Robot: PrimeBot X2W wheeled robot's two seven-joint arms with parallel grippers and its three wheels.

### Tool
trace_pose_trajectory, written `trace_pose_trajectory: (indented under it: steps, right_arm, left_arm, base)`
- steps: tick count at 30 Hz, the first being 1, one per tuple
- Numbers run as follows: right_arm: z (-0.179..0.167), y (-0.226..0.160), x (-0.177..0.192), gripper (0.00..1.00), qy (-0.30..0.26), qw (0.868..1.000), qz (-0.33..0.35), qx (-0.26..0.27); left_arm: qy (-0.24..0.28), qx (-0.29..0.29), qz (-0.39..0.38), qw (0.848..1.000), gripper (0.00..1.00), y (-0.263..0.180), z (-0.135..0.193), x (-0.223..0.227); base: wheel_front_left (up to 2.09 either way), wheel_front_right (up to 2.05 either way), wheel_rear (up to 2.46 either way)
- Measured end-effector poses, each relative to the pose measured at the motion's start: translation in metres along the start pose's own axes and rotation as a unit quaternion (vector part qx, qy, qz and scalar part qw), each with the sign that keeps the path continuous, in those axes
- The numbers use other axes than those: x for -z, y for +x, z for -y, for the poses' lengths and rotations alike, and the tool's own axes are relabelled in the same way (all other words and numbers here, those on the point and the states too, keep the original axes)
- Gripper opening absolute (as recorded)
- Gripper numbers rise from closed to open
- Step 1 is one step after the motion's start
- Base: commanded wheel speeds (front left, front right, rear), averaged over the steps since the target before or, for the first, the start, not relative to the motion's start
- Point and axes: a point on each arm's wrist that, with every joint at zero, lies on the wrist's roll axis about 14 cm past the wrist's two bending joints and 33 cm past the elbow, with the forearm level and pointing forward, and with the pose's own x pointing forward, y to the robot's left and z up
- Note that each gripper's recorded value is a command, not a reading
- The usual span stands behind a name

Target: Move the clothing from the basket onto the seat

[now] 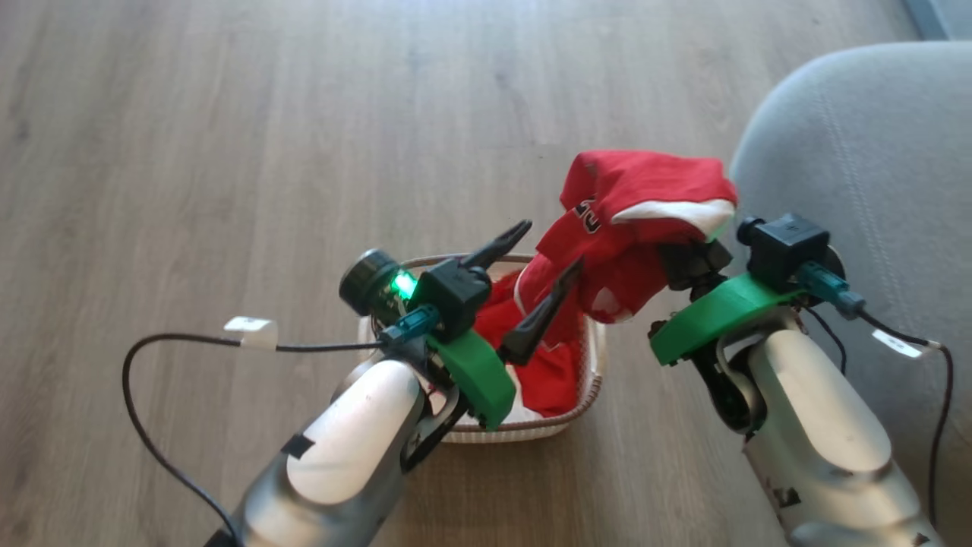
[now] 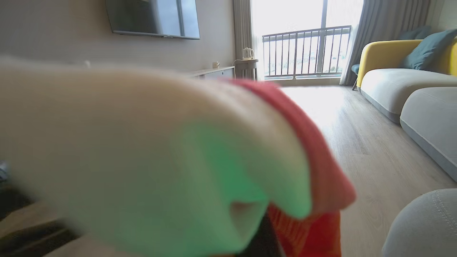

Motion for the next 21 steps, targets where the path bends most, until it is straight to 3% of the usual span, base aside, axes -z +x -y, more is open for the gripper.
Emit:
trace_pose_trajectory:
  steps: [11,21]
  right_arm:
    - [0.058,-0.041,-0.023,0.0,-0.014,0.995,0.028,0.094]
    - [0.101,-0.098,-0.052,0.0,-0.041,0.981,0.054,0.181]
  left_arm:
    - [-0.029,0.065,-0.035,0.997,1.0,0.02,0.034,0.032]
    - [-0.053,0.152,-0.039,0.986,1.0,0.044,0.092,0.043]
  base:
    - [0.0,0.0,0.0]
    - [0.0,0.0,0.0]
